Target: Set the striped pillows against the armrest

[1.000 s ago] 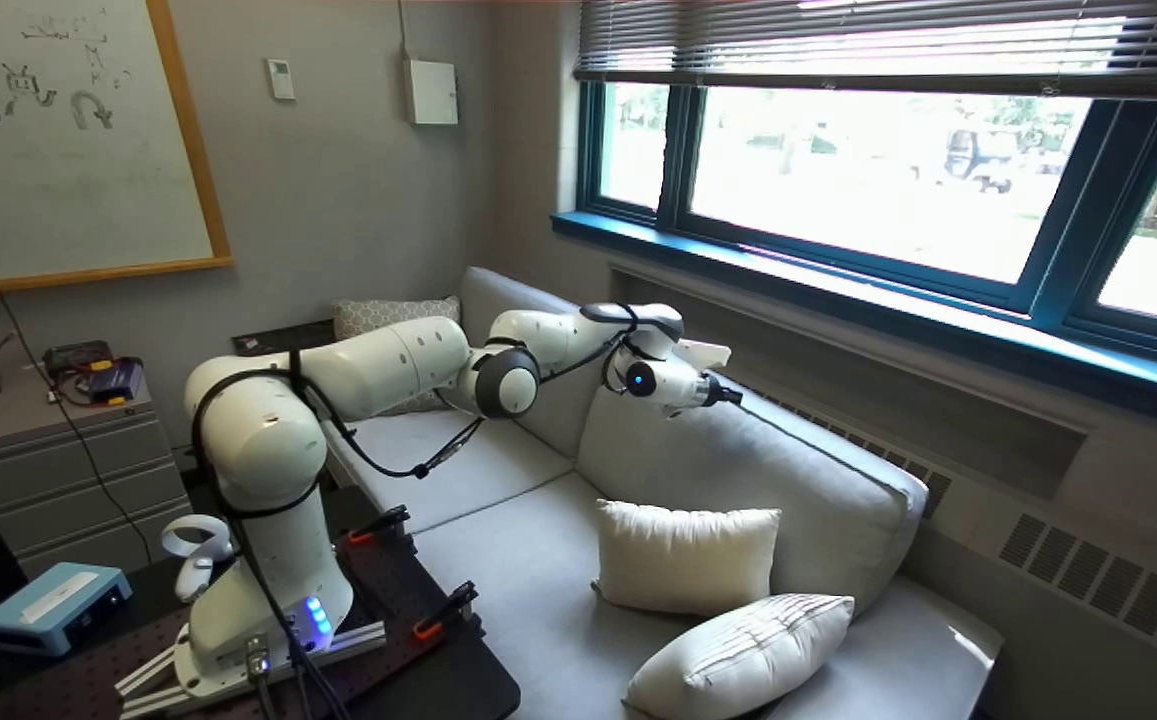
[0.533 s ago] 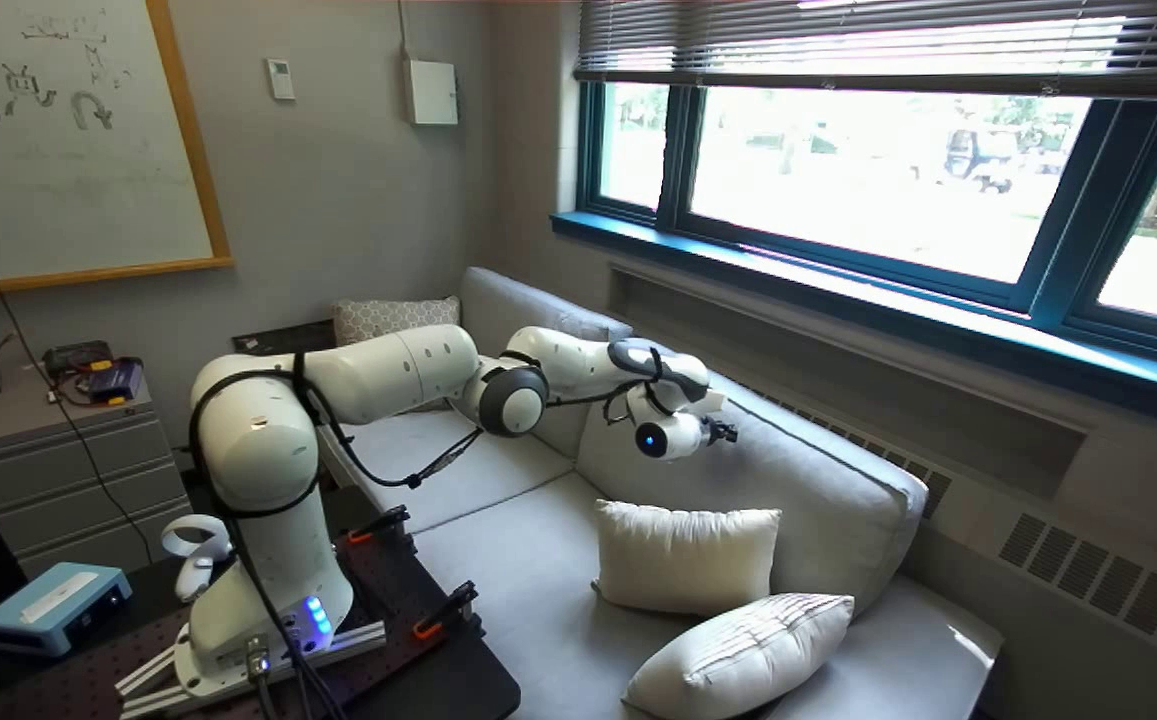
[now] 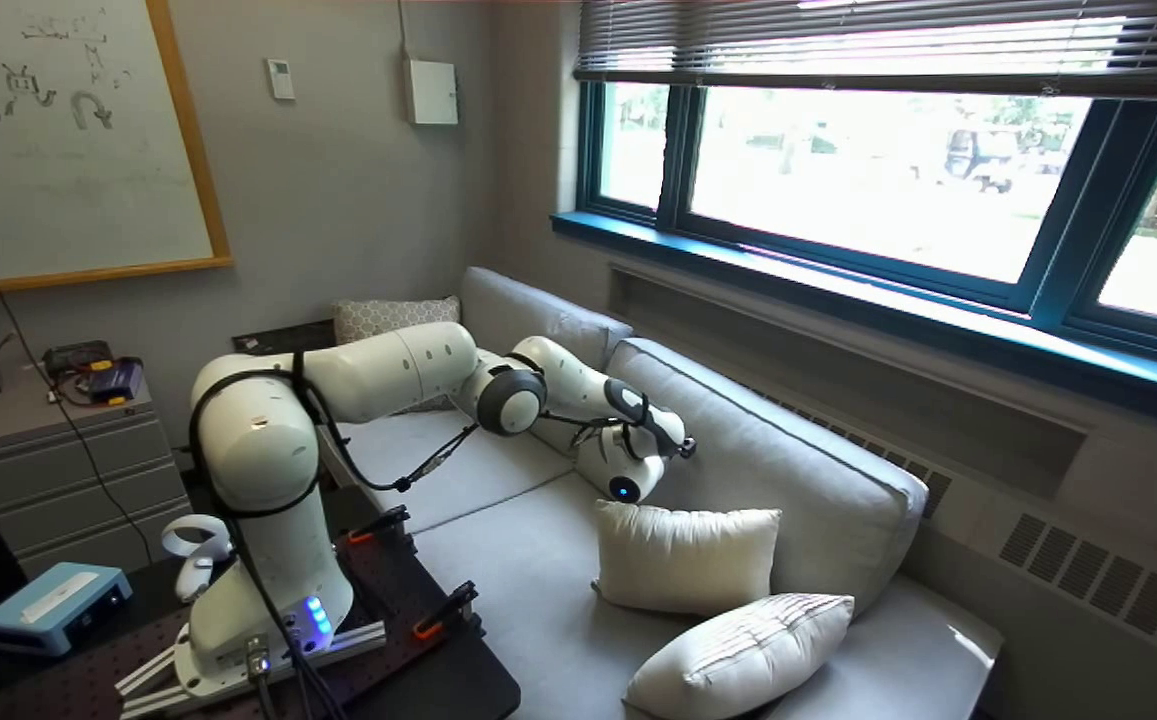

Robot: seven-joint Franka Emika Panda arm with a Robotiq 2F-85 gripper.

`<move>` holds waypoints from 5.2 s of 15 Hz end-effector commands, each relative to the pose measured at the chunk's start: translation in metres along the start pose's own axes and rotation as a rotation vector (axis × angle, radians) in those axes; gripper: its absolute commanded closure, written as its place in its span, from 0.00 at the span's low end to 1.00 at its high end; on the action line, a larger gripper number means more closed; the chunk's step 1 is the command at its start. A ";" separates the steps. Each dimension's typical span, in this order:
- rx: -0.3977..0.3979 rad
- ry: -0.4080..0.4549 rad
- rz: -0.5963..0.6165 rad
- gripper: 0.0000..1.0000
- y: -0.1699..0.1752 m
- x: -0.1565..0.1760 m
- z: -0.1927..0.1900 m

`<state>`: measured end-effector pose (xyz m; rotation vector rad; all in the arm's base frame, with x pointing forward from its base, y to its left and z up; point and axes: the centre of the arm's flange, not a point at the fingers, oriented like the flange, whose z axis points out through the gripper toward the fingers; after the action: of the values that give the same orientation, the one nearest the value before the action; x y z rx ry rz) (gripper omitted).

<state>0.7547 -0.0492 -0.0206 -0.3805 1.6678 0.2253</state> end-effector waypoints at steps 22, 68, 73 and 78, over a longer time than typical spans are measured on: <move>0.098 0.363 -0.760 0.00 0.068 -0.093 0.011; -0.542 1.065 -1.452 0.05 0.025 -0.041 -0.136; -0.588 0.931 -1.422 0.44 0.012 -0.025 -0.119; -0.690 0.873 -1.325 0.32 0.014 -0.010 -0.110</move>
<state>0.6181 -0.0665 0.0065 -2.2021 1.7218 -0.5772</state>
